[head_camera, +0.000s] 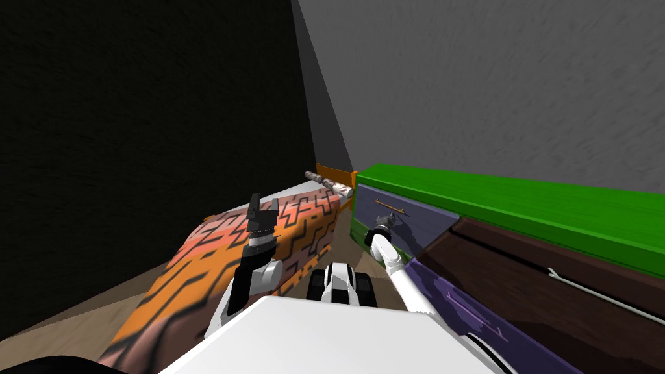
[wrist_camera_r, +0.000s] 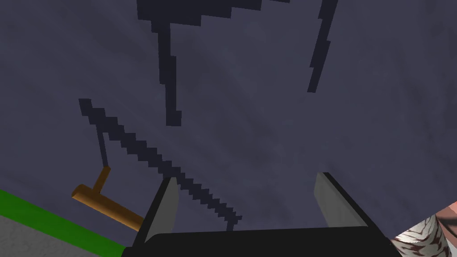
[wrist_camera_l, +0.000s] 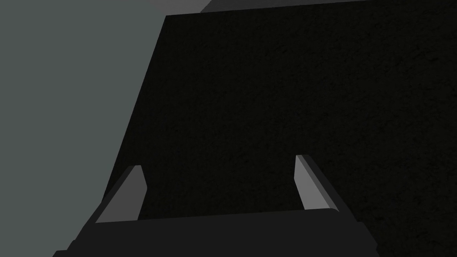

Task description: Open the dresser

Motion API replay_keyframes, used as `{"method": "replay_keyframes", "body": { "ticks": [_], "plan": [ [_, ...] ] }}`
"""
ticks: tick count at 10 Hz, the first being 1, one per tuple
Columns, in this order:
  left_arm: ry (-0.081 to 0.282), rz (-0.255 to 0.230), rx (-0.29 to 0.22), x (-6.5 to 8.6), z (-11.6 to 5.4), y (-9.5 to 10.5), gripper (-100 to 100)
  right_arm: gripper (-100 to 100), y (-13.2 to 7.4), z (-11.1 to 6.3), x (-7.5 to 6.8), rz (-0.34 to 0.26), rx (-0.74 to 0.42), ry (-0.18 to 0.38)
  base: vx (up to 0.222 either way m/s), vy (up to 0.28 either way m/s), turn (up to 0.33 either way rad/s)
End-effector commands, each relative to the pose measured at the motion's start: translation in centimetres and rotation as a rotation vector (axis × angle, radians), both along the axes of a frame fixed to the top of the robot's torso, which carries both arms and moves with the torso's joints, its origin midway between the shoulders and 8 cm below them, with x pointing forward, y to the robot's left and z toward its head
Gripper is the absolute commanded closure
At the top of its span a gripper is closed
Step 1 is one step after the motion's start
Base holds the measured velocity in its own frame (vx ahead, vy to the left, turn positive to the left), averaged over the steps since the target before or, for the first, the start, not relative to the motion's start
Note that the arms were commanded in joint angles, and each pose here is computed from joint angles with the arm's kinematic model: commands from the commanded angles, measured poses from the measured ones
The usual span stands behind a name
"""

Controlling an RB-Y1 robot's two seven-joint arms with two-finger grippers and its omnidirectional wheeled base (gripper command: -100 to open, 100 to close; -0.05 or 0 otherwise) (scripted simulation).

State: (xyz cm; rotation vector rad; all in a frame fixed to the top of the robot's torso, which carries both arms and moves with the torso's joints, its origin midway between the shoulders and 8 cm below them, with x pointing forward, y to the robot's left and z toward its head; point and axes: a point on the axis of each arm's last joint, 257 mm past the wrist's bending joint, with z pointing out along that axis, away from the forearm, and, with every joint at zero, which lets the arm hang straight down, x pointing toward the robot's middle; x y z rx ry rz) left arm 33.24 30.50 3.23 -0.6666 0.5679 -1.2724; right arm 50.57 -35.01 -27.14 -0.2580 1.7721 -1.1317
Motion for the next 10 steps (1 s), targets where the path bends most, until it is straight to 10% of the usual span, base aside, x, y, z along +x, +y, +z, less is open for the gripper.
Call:
{"method": "replay_keyframes", "body": {
  "ticks": [1, 10],
  "plan": [
    [0.0, 0.0, 0.0, 0.0, 0.0, 0.0, 0, -100, -0.6, 0.6, 0.0, -0.038, -0.074, 0.011, 0.016, 0.027, 0.029],
    [0.0, 0.0, 0.0, 0.0, 0.0, 0.0, 0, -100, -1.6, 5.1, 0.3, -0.174, -0.385, 0.019, 0.015, 0.028, 0.035]
  ]
}}
